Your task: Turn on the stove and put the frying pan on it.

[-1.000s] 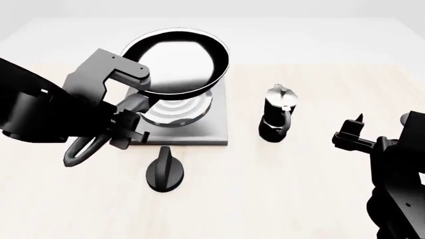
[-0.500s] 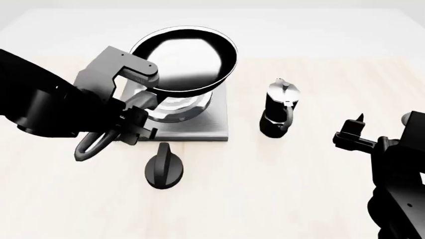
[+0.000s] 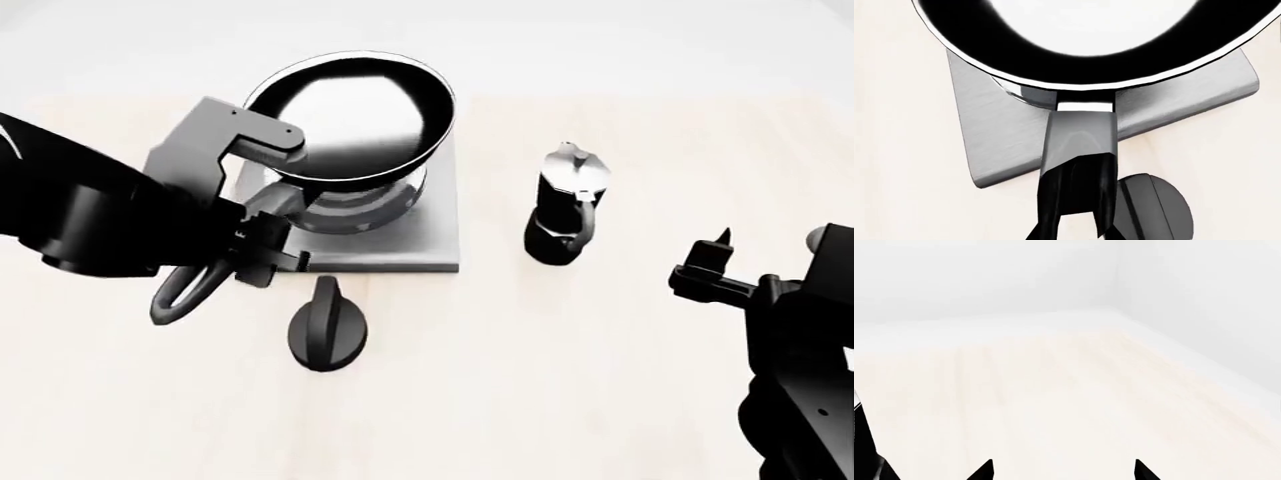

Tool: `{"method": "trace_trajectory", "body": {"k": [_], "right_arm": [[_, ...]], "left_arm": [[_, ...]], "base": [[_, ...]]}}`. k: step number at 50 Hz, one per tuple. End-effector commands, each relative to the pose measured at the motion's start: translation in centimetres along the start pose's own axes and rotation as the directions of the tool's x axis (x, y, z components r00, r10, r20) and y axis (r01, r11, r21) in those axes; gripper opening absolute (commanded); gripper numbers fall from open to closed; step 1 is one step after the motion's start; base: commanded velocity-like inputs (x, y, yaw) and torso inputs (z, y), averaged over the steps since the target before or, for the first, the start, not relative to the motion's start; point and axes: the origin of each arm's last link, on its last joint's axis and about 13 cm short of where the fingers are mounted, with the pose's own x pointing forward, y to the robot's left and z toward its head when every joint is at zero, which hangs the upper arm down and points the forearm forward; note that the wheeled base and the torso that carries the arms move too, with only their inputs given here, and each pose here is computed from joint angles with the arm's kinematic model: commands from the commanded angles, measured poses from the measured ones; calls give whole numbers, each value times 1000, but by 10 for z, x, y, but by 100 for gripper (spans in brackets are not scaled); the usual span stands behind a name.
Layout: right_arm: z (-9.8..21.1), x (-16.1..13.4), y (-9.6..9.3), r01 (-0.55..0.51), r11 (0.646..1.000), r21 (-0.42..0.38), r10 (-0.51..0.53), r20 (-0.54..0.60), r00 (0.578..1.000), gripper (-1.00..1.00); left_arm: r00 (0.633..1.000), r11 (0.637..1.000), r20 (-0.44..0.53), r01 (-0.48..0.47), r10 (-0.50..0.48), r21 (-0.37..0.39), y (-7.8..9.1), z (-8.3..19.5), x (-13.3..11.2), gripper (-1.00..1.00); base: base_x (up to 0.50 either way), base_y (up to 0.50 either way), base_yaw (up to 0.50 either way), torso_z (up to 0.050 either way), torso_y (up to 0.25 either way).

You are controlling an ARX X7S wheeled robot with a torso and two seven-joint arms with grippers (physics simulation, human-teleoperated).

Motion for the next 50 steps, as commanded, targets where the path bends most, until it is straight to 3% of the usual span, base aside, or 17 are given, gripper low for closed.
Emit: {"method": "trace_trajectory", "body": {"k": [1,6,36,37,50], "right_arm": [[0,0,0,-4,1000,2,4,-1,1000,100],[0,-1,0,-4,1000,4,4,3,1000,100],[0,-2,1,-10,1000,3,10,9,1000,100],[0,-2,1,-11,1000,3,11,9,1000,100],[1,-3,1,-15,1000,6,15,16,1000,100]], "left_arm": [[998,999,42,-46,47,-27,5,5,-3,-100],[997,998,55,-58,59,-35,7,4,-3,-100],[999,997,27,-43,45,-68,8,-5,13,-100],[999,997,30,-41,43,-70,8,-5,13,100],[997,996,55,-52,57,-77,9,-3,8,100]], "base": [[0,0,0,0,-250],[0,0,0,0,-236],[0,0,0,0,1],[0,0,0,0,0],[0,0,0,0,0]]}}
